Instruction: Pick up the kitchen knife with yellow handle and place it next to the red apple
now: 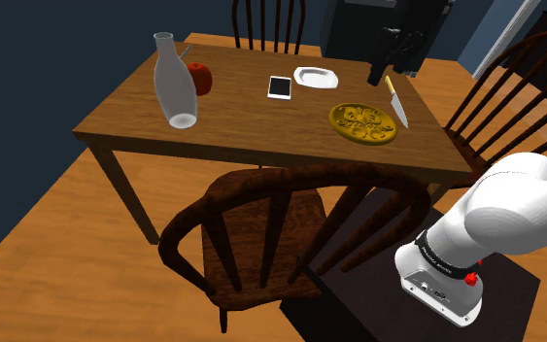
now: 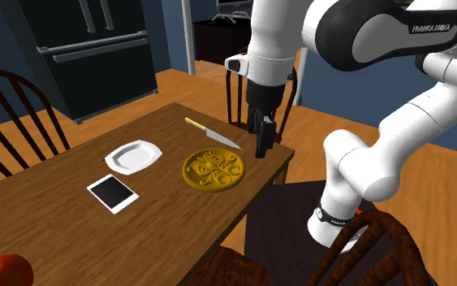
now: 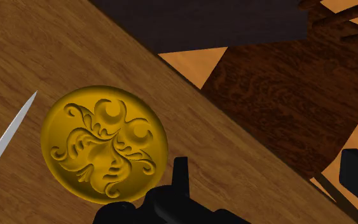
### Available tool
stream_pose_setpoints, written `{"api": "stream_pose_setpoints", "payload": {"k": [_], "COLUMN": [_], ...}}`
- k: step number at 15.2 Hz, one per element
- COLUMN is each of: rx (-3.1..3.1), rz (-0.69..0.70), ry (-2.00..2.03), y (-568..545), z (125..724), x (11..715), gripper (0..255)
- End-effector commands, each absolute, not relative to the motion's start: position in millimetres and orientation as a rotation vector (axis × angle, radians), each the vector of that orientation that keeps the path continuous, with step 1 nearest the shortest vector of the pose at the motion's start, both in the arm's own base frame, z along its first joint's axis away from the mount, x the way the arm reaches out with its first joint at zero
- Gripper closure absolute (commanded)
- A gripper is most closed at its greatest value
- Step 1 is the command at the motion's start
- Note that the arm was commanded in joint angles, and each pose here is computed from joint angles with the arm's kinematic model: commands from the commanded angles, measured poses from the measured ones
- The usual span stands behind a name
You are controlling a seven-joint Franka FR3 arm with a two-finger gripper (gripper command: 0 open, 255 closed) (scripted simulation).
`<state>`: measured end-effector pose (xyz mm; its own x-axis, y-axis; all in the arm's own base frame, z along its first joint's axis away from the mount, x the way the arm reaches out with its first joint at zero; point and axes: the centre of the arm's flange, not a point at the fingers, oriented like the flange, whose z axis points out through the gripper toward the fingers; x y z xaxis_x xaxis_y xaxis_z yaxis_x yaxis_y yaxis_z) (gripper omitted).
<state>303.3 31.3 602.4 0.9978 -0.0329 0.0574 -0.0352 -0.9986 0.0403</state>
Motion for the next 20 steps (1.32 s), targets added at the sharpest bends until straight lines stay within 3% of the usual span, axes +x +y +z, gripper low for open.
{"api": "stream_pose_setpoints", "payload": {"k": [1, 20], "rx": [3.099, 3.048], "rz": [0.088, 0.059], "ry": [-0.053, -0.644], "y": [31, -180], "z": [602, 502], "x": [303, 397], "gripper": [0, 0]}}
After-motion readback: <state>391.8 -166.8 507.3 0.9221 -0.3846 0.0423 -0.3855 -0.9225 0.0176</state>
